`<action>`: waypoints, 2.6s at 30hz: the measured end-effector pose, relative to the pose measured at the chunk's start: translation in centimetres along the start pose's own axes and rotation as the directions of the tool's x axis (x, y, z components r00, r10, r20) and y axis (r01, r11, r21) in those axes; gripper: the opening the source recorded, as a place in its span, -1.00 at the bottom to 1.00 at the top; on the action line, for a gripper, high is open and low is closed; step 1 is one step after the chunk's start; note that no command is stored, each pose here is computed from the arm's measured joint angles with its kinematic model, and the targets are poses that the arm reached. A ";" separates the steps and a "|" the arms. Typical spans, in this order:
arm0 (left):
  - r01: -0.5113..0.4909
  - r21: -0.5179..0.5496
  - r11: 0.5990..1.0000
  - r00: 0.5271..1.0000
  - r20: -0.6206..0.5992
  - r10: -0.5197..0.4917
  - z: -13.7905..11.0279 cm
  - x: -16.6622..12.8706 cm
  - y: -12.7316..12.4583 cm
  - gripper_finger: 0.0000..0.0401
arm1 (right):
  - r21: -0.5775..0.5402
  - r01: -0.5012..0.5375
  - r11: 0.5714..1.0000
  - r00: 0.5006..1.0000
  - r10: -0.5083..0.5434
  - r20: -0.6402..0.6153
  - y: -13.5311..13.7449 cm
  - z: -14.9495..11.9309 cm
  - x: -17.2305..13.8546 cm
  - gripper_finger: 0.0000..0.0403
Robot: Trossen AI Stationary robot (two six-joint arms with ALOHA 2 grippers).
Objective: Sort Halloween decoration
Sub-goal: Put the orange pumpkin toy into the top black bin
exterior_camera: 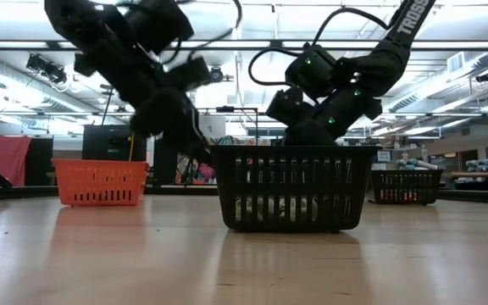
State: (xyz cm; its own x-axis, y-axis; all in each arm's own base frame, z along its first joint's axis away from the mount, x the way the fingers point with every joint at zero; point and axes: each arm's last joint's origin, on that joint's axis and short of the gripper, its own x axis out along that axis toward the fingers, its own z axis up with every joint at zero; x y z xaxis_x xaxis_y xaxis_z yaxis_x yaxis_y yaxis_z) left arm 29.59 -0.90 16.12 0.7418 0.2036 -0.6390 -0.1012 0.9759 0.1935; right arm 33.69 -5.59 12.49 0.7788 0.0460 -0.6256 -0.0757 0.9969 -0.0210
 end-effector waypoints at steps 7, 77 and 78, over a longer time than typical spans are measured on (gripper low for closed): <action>-0.028 -0.025 0.999 0.999 -0.037 0.027 -1.3 2.7 0.6 0.02 | 0.029 0.038 0.999 0.997 -0.036 -0.075 0.0 -0.1 -1.0 0.19; -0.476 0.447 0.757 0.879 0.221 0.423 3.0 4.7 1.8 -0.52 | 0.448 0.166 0.879 0.955 -0.257 0.150 -1.7 4.0 -5.2 0.12; -0.484 0.449 0.751 0.875 0.227 0.428 3.1 4.6 1.9 -0.52 | 0.452 0.168 0.876 0.952 -0.262 0.155 -1.7 4.1 -5.3 0.11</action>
State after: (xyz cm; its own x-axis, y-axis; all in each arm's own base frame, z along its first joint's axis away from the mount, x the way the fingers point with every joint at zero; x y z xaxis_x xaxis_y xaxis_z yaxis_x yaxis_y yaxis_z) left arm 34.87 1.60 15.82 0.7564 0.5776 -0.3069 -0.1377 0.5993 0.7886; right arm 32.24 -7.24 18.99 0.8584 -0.2079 -0.4690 0.3457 0.9099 0.2293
